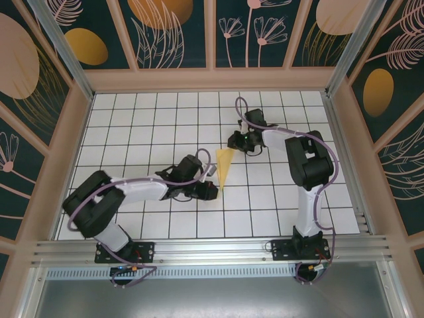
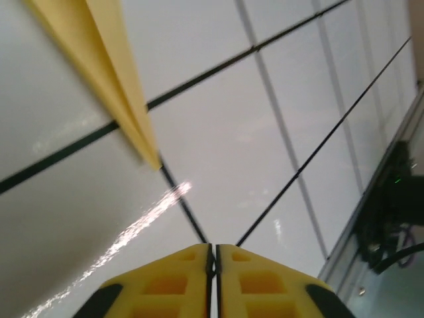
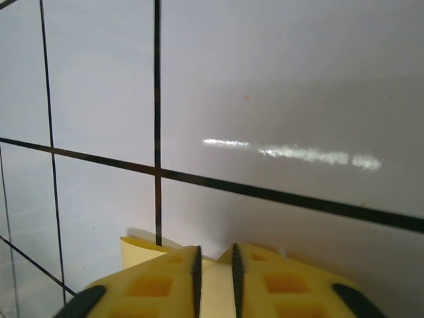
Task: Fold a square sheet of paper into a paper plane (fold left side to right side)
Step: Fold the wing for the fifth time at the center of the table, then move the paper plane to the center of the table.
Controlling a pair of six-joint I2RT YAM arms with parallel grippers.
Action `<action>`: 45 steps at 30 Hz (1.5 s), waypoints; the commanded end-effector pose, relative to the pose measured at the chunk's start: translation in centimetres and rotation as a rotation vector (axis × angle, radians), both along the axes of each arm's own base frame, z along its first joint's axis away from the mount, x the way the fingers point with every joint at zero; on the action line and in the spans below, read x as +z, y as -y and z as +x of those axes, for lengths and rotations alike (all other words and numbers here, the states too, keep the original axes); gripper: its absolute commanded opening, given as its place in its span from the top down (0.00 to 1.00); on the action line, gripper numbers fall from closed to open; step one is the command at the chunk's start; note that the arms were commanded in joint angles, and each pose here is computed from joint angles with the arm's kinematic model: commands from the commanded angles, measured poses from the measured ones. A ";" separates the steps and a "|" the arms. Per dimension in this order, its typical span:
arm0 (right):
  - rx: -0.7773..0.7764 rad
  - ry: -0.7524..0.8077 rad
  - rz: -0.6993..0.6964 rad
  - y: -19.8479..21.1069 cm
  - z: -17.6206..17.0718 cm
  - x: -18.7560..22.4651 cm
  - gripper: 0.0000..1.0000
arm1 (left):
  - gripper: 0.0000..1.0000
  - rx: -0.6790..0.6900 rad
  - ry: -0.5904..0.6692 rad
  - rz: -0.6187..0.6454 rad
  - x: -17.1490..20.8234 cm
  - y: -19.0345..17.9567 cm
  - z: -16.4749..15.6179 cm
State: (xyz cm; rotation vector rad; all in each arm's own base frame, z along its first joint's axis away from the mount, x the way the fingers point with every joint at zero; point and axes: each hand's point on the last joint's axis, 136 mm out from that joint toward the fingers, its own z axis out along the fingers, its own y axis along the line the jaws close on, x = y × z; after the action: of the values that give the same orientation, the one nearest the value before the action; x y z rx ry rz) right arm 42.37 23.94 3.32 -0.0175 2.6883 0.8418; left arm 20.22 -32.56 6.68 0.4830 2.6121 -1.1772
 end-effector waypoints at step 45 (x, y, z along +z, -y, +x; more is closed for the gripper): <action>0.073 -0.040 0.142 -0.9 -12.4 3.0 1.00 | 0.40 0.791 0.527 0.018 11.7 -11.5 9.8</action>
State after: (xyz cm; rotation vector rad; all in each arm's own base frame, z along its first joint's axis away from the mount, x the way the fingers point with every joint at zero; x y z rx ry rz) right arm 30.35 25.66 8.12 -0.0899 2.6544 0.9902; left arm 30.06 -21.83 18.93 -0.1998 2.0196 -0.6732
